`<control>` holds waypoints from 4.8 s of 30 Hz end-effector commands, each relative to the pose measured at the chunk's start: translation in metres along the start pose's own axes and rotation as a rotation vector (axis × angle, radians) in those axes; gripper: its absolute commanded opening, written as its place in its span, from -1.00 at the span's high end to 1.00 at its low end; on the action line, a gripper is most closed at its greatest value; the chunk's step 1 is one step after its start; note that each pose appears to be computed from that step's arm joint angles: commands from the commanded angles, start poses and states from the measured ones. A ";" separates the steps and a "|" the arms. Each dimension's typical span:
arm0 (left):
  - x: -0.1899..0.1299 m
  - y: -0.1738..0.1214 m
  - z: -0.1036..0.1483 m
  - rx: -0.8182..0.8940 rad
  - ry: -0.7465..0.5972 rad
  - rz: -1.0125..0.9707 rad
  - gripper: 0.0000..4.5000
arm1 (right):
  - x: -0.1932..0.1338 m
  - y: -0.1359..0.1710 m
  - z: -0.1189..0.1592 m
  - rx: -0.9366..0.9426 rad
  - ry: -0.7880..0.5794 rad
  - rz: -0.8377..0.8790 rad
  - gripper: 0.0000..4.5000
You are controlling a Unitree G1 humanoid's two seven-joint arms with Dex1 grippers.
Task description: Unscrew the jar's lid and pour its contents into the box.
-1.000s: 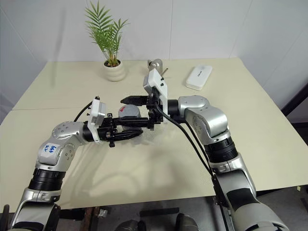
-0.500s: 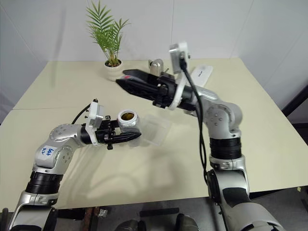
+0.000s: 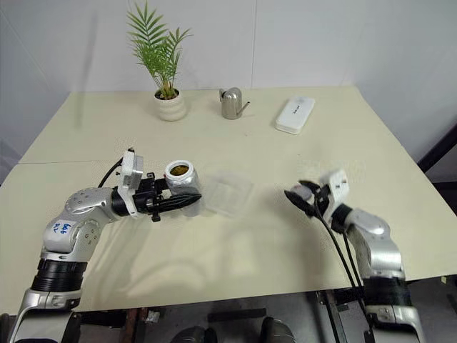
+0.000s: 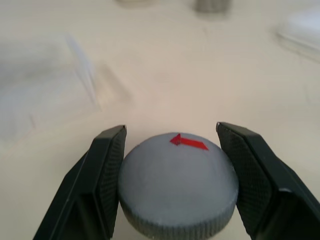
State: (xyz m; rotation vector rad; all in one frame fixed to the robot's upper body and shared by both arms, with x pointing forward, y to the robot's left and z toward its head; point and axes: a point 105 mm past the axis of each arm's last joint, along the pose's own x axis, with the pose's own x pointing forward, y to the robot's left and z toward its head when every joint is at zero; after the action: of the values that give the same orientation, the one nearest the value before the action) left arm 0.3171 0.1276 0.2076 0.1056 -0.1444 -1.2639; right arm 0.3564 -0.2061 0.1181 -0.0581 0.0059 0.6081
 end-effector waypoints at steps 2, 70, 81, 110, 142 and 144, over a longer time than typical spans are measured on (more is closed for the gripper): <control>0.004 0.003 0.013 0.046 -0.039 -0.013 0.13 | -0.009 -0.009 -0.006 0.002 -0.050 -0.090 -0.14; 0.099 0.067 0.028 2.301 0.097 0.208 0.13 | -0.041 0.086 0.100 -0.055 -0.094 0.290 -0.98; 0.036 0.110 0.044 1.067 0.193 0.597 0.13 | -0.040 0.086 0.092 -0.061 -0.080 0.319 -0.98; -0.150 0.094 -0.048 0.013 0.064 1.195 0.13 | -0.005 0.083 0.093 -0.208 -0.120 0.519 -0.98; -0.146 0.002 -0.021 0.373 0.388 0.481 -0.99 | -0.024 0.064 0.101 -0.249 -0.088 0.560 -1.00; -0.130 0.001 -0.016 0.368 0.348 0.434 -0.99 | -0.025 0.059 0.103 -0.223 -0.086 0.543 -1.00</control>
State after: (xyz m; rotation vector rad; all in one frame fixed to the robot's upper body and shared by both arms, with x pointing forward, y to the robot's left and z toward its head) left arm 0.2844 0.2660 0.1751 0.5839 -0.0457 -0.7024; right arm 0.3012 -0.1570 0.2025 -0.2527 -0.0895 1.1785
